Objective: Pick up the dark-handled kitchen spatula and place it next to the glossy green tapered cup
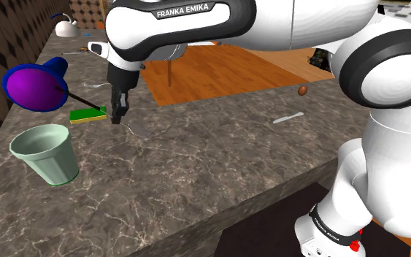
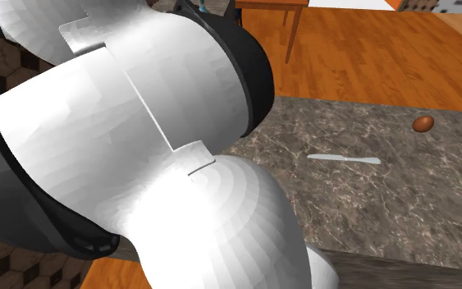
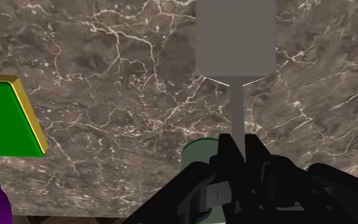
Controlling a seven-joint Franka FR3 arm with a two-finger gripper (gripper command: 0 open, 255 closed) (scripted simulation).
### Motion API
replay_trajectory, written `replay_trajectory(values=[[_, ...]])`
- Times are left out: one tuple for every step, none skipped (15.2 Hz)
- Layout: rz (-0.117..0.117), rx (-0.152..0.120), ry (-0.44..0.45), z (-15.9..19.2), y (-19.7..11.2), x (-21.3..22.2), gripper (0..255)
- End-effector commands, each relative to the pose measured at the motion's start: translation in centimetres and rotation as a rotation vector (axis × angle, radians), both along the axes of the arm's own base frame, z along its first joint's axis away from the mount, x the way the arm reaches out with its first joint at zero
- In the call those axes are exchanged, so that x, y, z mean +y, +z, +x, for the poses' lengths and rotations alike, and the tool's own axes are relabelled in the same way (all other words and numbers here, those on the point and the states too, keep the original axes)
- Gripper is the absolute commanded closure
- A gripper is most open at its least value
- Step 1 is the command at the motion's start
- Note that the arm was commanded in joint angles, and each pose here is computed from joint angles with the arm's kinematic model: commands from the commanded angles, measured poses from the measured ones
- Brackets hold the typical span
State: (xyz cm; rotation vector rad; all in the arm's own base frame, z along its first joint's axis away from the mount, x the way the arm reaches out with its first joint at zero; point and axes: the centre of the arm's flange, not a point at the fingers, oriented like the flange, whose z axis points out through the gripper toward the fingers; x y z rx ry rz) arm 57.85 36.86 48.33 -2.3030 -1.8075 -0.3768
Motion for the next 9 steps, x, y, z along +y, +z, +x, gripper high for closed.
replay_trajectory(values=[[0.000,0.000,0.000,0.1,-1.1,-0.1,255],[0.000,0.000,0.000,0.1,-1.7,-0.1,255],[0.000,0.000,0.000,0.1,-2.2,-0.1,255],[0.000,0.000,0.000,0.1,-2.7,-0.1,255],[0.000,0.000,0.000,0.1,-3.2,-0.1,255],[0.000,0.000,0.000,0.1,-3.8,-0.1,255],[0.000,0.000,0.000,0.1,-4.3,-0.1,255],[0.000,0.000,0.000,0.1,-4.8,-0.1,255],[0.000,0.000,0.000,0.1,-5.4,-0.1,255]])
